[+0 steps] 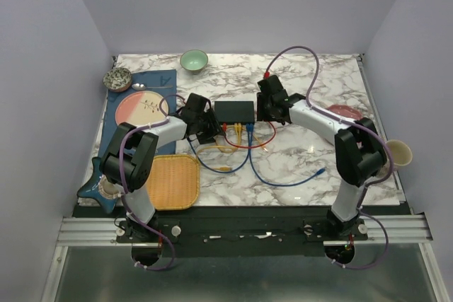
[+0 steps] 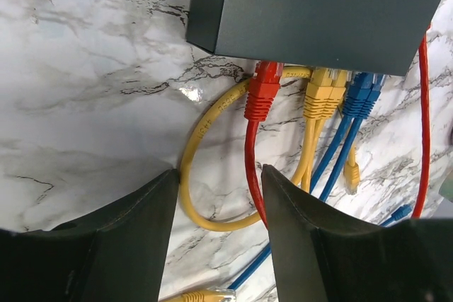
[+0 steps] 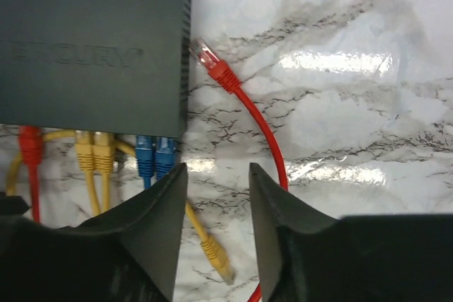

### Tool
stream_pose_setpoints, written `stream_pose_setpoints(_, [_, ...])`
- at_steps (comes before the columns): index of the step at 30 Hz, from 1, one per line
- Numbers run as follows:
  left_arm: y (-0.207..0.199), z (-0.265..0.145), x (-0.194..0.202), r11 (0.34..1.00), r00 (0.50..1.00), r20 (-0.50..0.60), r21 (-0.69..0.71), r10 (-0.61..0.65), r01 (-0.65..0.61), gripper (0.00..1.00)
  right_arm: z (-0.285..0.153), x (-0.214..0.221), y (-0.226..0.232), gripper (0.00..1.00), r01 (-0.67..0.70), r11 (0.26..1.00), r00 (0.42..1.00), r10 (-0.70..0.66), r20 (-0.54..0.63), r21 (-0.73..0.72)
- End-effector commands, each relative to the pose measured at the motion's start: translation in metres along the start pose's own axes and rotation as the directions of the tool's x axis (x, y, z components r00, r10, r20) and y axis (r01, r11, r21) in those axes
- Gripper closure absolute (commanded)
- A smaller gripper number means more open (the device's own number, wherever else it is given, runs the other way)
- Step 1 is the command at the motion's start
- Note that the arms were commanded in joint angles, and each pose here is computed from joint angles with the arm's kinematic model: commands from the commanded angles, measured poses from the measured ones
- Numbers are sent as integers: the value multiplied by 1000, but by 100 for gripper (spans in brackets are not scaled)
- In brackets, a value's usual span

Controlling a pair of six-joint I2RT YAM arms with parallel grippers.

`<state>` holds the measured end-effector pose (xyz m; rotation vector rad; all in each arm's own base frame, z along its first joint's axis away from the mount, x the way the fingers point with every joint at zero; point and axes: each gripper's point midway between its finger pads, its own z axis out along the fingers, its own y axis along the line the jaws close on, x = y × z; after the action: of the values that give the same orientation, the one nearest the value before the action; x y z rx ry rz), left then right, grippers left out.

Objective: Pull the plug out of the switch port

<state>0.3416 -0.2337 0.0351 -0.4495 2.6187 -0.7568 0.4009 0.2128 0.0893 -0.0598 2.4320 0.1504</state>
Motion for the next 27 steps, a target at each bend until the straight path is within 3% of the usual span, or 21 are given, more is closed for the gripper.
stream_pose_setpoints(1, [25, 3, 27, 997, 997, -77, -76, -18, 13, 37, 7, -5, -12, 60, 50, 996, 998, -48, -39, 76])
stream_pose_setpoints(5, [23, 2, 25, 997, 997, -72, -72, -18, 13, 37, 3, 20, -15, 68, 69, 996, 993, -63, -103, 54])
stream_pose_setpoints(15, [17, 5, 19, 998, 998, -65, -62, -29, 25, 37, -32, 117, -16, 69, 71, 994, 959, -90, -270, -78])
stream_pose_setpoints(23, [15, -7, -8, 997, 999, -3, -57, -46, 46, 37, -76, 144, 18, 73, 85, 960, 959, -152, -240, -268])
stream_pose_setpoints(27, [11, -16, -31, 997, 998, 44, -51, -48, 51, 37, -101, 145, 45, 72, 81, 894, 953, -199, -228, -441])
